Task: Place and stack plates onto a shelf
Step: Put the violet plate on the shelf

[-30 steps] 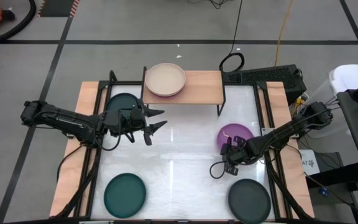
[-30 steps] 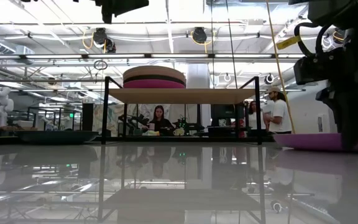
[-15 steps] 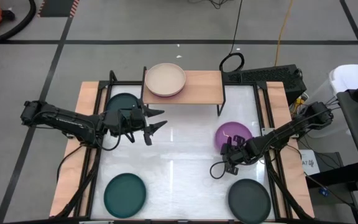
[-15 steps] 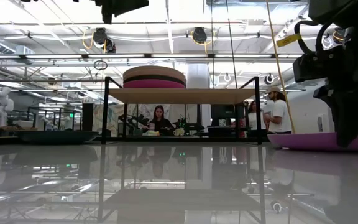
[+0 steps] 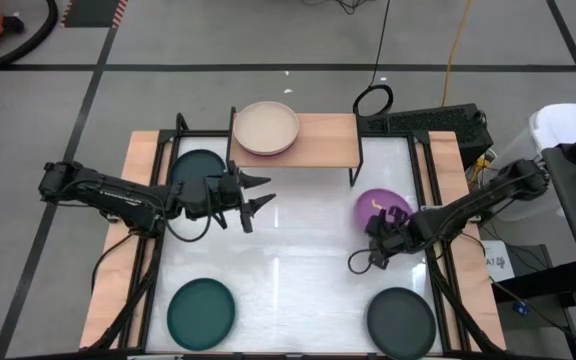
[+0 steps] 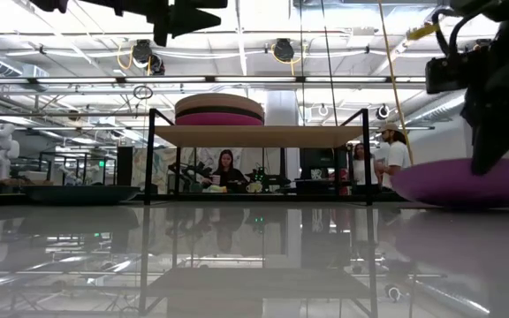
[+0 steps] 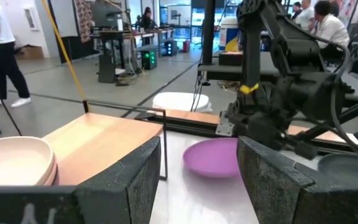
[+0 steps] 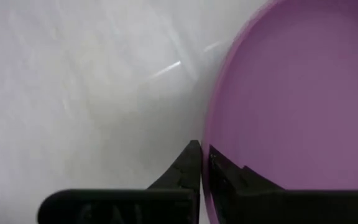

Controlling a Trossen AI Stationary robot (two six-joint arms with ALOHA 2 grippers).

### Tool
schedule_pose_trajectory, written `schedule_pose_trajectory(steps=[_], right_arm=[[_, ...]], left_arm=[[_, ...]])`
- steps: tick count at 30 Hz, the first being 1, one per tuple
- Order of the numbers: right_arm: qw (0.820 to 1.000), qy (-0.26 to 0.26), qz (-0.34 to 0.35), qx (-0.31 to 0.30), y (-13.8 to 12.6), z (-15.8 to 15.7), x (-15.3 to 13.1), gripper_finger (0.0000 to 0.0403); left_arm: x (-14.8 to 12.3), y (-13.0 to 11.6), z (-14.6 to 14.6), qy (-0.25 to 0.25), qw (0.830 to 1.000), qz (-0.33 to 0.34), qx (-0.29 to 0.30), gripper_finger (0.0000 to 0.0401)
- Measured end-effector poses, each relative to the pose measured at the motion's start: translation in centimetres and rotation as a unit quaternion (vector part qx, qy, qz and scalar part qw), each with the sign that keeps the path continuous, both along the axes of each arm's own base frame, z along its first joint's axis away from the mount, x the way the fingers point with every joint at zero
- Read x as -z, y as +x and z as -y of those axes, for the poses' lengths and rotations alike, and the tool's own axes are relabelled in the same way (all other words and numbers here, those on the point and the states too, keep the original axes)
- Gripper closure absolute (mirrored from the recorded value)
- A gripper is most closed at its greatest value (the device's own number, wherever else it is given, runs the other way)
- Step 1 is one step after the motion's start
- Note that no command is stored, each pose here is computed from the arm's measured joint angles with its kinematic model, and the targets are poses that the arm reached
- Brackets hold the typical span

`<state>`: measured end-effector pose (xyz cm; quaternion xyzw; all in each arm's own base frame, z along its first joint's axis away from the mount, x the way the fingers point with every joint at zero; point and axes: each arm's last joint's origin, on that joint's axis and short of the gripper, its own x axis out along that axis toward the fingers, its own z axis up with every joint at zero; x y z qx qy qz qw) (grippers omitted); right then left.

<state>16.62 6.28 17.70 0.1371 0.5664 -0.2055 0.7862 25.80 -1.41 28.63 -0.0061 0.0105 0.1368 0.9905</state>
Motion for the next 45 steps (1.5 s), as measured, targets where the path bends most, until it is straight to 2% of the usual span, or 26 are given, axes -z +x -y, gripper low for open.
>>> schedule_pose_trajectory(steps=[12, 18, 30, 36, 40, 42, 45], right_arm=[[0.995, -0.017, 0.085, 0.058, -1.8, 2.7, -3.0, 0.0401], [0.989, -0.034, 0.129, 0.070, -2.3, 3.9, -4.4, 0.0402], [0.975, -0.062, 0.200, 0.080, -2.4, 5.8, -9.1, 0.0402], [0.970, -0.122, 0.194, 0.087, -2.8, 6.8, -11.5, 0.0403], [0.954, -0.187, 0.219, 0.083, -2.6, 7.6, -14.1, 0.0403], [0.946, -0.214, 0.236, 0.062, -2.0, 8.0, -15.6, 0.0403], [0.934, -0.253, 0.253, -0.010, -0.6, 8.2, -17.7, 0.0403]], left_arm=[[-0.2, 0.0, -0.1, -0.007, 1.000, 0.011, -0.002, 0.0185], [-0.2, 0.0, -0.1, -0.007, 1.000, 0.011, -0.002, 0.0185], [-0.2, 0.0, -0.1, -0.007, 1.000, 0.010, -0.002, 0.0185], [-0.2, 0.0, -0.1, -0.007, 1.000, 0.010, -0.002, 0.0185], [-0.2, 0.0, -0.1, -0.004, 1.000, 0.010, -0.002, 0.0185], [-0.2, 0.0, -0.1, -0.003, 1.000, 0.009, -0.002, 0.0185], [-0.2, 0.0, -0.1, -0.003, 1.000, 0.009, -0.002, 0.0185]])
